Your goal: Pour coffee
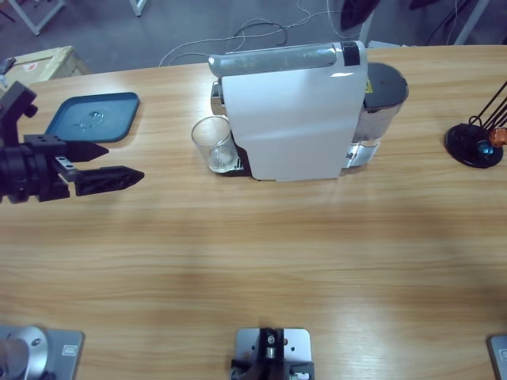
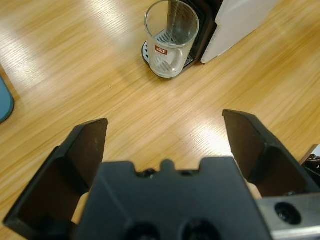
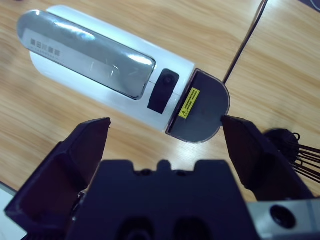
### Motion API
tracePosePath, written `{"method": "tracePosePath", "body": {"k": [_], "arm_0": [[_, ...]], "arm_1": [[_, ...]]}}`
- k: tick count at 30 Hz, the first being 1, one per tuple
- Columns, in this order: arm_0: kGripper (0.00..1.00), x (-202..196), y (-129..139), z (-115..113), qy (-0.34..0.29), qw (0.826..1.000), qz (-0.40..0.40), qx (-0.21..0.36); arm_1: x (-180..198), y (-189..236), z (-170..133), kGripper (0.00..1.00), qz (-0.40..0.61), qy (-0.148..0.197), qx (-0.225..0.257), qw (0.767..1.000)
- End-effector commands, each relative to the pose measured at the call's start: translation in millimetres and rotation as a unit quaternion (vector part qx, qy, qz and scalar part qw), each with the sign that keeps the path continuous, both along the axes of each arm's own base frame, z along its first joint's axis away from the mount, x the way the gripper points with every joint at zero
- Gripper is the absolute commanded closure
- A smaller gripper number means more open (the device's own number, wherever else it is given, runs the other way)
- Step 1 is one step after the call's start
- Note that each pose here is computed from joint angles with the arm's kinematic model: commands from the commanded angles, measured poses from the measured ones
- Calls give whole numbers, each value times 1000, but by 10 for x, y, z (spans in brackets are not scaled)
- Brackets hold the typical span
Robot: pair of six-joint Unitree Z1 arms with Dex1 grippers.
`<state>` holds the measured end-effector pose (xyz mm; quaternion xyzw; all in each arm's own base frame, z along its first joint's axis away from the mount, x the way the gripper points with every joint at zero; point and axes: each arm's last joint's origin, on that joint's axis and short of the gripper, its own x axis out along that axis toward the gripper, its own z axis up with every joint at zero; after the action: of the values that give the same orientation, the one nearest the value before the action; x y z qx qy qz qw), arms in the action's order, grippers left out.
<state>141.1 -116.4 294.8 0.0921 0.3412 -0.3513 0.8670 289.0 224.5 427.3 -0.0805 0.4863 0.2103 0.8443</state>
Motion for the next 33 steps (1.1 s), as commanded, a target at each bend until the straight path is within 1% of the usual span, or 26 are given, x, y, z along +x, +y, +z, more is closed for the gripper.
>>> {"method": "tracePosePath", "body": {"k": [1,3,10,15,18,22,24,26,27,29,33], "arm_0": [[9,-44,13,12,-5,1000,-5,-4],[9,-52,19,17,-5,1000,-4,-5],[9,-42,12,27,-7,1000,-4,-5],[9,3,-24,77,-12,1000,-4,-10],[9,36,-51,59,-8,1000,-4,-7],[9,59,-69,51,-10,1000,-5,-7],[9,92,-95,43,-12,1000,-7,-7],[9,135,-129,56,-13,1000,-7,-7],[9,159,-148,69,-15,1000,-8,-7],[9,201,-182,107,-20,1000,-9,-12],[9,298,-257,172,-28,999,-11,-12]], "arm_1": [[-51,-27,-71,0,-12,7,-25,1000],[-48,-27,-58,0,-13,4,-24,1000],[-16,7,-93,0,-11,9,-20,1000],[17,37,-118,0,-10,10,-19,1000],[16,39,-128,0,-9,13,-18,1000],[-44,-10,-66,0,-9,7,-14,1000],[-173,-105,15,0,-9,-3,-8,1000],[-412,-238,52,0,-2,-23,9,1000],[-548,-311,22,0,3,-31,16,999],[-881,-519,-120,0,13,-41,25,999],[-1328,-880,-580,0,14,-27,18,999]]}}
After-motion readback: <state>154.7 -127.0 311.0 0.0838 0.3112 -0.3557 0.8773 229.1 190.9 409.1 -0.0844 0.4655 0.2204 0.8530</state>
